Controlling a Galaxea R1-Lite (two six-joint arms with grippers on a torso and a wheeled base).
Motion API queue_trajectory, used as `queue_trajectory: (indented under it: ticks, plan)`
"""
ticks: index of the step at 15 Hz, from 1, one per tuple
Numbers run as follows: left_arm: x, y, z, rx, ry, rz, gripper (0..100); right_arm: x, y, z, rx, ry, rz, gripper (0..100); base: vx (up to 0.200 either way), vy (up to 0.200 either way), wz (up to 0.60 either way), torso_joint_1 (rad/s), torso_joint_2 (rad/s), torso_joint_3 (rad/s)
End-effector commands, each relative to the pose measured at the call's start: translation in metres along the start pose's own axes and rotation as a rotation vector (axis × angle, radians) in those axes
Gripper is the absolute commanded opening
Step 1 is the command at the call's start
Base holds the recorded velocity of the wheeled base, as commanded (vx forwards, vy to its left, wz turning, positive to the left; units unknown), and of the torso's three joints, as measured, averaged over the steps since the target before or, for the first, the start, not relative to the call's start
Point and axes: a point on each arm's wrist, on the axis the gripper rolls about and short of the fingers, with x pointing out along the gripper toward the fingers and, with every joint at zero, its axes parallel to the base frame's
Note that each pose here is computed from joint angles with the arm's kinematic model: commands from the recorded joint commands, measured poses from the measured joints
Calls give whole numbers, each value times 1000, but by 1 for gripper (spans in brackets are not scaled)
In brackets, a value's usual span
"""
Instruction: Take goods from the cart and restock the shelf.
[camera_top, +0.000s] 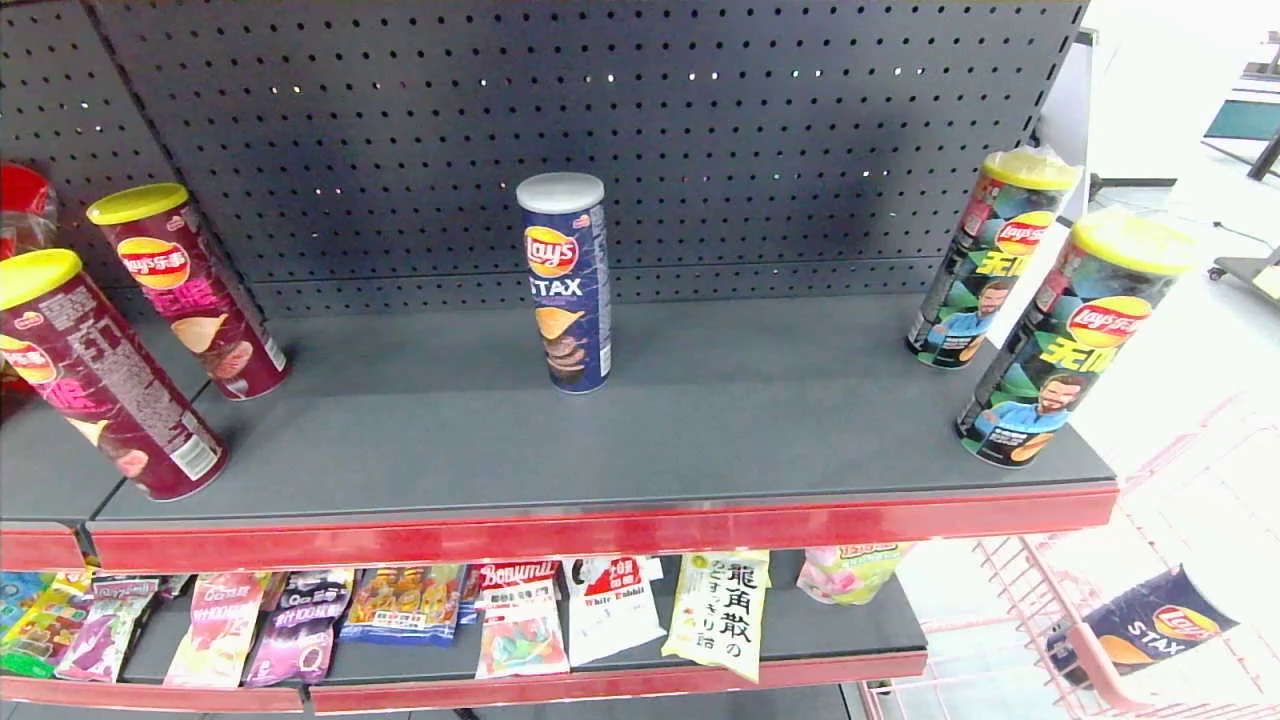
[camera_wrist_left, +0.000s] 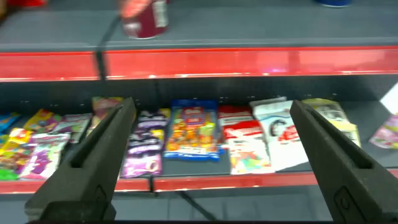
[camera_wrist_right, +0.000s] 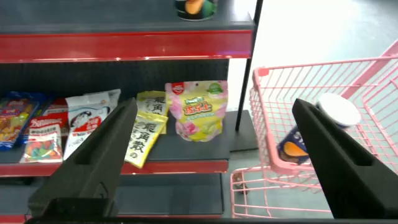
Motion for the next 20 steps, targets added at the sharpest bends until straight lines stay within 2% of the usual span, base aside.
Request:
queue_trajectory:
  ticks: [1,5,9,14,18,20]
  plan:
    - [0,0,0,-1,0,2,100,0,0,0,0,-1,0,100,0,-200,0,7,2,2]
    - [0,0,0,-1,0,0,100,0,0,0,2,-1,-1,100,0,-200,0,1,0,1]
    - [0,0,0,-1,0,-1,100,0,0,0,2,-1,0,100,0,0,0,0,0,0]
    - [0,0,0,-1,0,0,100,0,0,0,2,-1,-1,100,-200,0,0,1,3,0]
    - [0,0,0,-1,0,0,100,0,0,0,2,-1,-1,100,0,0,0,0,0,0]
    - [0,0,0,-1,0,0,100,0,0,0,2,-1,-1,100,0,-200,0,15,7,0]
